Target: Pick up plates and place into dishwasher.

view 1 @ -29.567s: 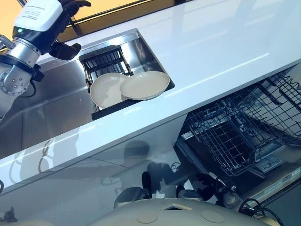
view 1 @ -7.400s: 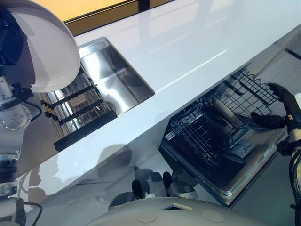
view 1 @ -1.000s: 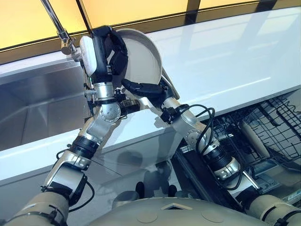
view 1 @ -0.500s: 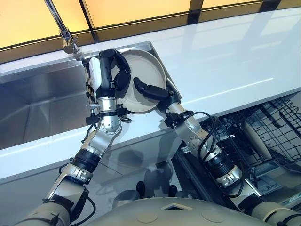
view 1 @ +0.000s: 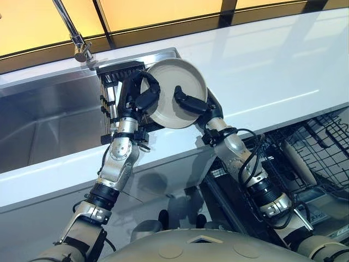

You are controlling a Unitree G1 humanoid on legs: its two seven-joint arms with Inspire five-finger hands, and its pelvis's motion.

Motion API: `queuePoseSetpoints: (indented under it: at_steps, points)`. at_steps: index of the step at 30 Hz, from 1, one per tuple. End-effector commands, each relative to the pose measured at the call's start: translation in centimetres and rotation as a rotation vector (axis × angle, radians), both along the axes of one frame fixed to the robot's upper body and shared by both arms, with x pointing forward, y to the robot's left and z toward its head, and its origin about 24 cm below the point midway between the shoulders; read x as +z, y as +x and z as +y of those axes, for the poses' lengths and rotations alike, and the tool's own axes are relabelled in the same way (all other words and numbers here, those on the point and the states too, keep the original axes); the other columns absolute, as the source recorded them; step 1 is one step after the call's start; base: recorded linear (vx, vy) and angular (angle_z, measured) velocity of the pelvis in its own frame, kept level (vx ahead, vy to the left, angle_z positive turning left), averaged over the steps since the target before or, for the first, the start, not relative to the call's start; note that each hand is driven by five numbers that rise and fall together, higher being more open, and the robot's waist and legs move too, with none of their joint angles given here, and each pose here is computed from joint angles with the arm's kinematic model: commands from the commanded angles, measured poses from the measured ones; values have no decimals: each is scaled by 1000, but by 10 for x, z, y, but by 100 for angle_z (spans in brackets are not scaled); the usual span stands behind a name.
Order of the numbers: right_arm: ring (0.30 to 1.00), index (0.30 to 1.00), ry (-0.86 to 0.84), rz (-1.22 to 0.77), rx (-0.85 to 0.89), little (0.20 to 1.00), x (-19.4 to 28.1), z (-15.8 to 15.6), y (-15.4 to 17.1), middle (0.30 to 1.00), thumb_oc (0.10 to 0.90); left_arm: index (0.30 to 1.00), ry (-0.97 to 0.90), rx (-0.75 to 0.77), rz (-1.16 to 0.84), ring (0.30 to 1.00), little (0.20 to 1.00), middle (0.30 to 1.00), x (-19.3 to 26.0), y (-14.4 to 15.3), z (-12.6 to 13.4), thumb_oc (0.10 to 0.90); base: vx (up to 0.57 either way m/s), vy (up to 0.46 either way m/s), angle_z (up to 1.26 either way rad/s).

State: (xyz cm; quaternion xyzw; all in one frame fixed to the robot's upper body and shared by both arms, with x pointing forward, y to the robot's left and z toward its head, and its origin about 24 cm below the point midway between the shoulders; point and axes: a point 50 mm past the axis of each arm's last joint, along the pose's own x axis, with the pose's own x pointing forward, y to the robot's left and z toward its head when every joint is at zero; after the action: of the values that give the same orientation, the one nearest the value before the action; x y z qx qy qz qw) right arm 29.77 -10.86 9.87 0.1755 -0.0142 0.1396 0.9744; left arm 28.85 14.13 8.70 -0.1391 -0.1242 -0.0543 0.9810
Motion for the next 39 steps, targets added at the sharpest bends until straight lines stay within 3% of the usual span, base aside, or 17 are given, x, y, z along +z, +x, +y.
queuePoseSetpoints:
  at_steps: [1,8,14,19,23,26,35,39]
  points:
    - [300,300,157,-558,-47,200,123,-2,0,300,100,900,-56,-58,-262,900,900,900,60,9,3,800,0,0,0]
    - [300,300,-12,-787,-357,200,173,-45,4,300,100,900,107,121,-409,900,900,900,114,20,41,800,-49,-8,2]
    - [300,300,-490,-1033,-855,200,197,-112,-14,300,100,900,181,257,-463,900,900,900,134,12,81,800,-55,1,5]
    - [300,300,-852,-938,-1047,200,173,-168,-34,300,100,900,232,346,-462,900,900,900,131,-6,113,800,-38,30,-1]
    - [300,300,-950,-749,-1077,200,141,-210,-56,300,100,900,305,438,-467,900,900,900,130,-22,137,800,-24,56,-19]
    - [300,300,-1009,-662,-1045,200,118,-220,-69,300,100,900,317,491,-468,900,900,900,131,-30,151,800,-23,68,-21]
    - [300,300,-1111,-677,-926,200,96,-205,-90,300,100,900,263,570,-440,900,900,900,117,-49,174,800,-58,71,-26]
    - [300,300,-1068,-696,-897,200,95,-200,-99,300,100,900,247,617,-401,900,900,900,103,-56,182,800,-36,97,-30]
